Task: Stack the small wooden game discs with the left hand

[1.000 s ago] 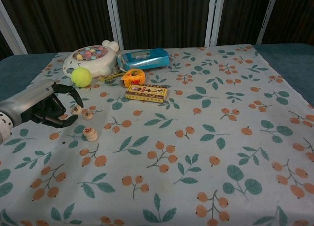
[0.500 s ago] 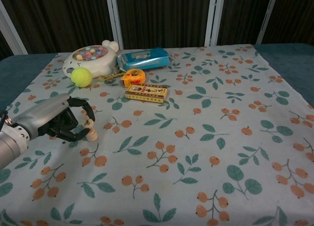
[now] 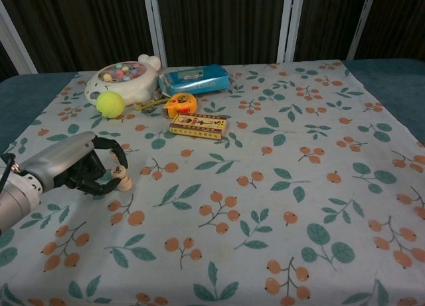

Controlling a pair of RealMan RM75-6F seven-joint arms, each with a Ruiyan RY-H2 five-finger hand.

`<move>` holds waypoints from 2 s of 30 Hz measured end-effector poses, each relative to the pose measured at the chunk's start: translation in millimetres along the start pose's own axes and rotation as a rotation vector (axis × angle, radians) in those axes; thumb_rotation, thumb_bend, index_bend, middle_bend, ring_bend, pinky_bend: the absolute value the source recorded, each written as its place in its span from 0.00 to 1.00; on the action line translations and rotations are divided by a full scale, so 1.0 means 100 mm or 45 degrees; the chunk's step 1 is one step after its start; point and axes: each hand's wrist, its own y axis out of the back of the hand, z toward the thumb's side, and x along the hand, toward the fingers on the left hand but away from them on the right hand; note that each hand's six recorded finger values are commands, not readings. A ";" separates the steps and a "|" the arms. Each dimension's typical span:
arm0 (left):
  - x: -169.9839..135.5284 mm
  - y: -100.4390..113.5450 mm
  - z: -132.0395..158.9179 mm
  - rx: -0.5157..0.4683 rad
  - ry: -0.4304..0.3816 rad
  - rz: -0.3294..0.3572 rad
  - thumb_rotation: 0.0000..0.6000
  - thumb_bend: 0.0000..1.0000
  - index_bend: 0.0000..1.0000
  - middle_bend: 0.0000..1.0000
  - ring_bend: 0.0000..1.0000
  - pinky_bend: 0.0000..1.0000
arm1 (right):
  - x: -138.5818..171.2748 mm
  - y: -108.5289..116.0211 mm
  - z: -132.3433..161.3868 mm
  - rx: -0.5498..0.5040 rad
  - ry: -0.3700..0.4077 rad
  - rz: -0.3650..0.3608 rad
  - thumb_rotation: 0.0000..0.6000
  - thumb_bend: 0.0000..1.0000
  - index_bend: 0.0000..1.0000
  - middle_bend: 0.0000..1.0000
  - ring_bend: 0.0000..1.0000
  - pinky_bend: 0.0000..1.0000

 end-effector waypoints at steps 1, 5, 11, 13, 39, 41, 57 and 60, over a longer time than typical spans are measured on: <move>0.00 0.00 0.01 0.000 -0.005 -0.001 1.00 0.41 0.44 1.00 1.00 1.00 | 0.00 0.00 0.00 0.001 -0.001 -0.001 1.00 0.20 0.00 0.00 0.00 0.00; -0.01 0.00 0.00 0.000 -0.010 -0.008 1.00 0.40 0.40 1.00 1.00 1.00 | 0.00 0.00 0.00 0.001 -0.004 -0.001 1.00 0.20 0.00 0.00 0.00 0.00; -0.01 0.00 -0.02 0.001 -0.005 -0.012 1.00 0.41 0.38 1.00 1.00 1.00 | 0.00 0.01 -0.01 0.000 -0.005 -0.004 1.00 0.20 0.00 0.00 0.00 0.00; -0.01 0.02 -0.01 -0.006 -0.011 -0.008 1.00 0.41 0.38 1.00 1.00 1.00 | 0.00 0.01 -0.01 0.000 -0.007 -0.005 1.00 0.20 0.00 0.00 0.00 0.00; 0.65 0.31 -0.54 -0.096 0.190 0.000 1.00 0.39 0.36 1.00 1.00 1.00 | -0.01 0.00 -0.03 -0.007 -0.022 0.006 1.00 0.20 0.00 0.00 0.00 0.00; 0.68 0.25 -0.51 -0.107 0.187 -0.018 1.00 0.39 0.36 1.00 1.00 1.00 | -0.02 0.00 -0.03 -0.008 -0.025 0.005 1.00 0.20 0.00 0.00 0.00 0.00; 0.69 0.12 -0.40 -0.080 0.153 -0.049 1.00 0.39 0.38 1.00 1.00 1.00 | -0.01 0.00 -0.04 -0.015 -0.023 0.007 1.00 0.20 0.00 0.00 0.00 0.00; 0.70 0.09 -0.42 -0.075 0.165 -0.051 1.00 0.39 0.39 1.00 1.00 1.00 | -0.01 0.01 -0.04 -0.017 -0.025 0.004 1.00 0.20 0.00 0.00 0.00 0.00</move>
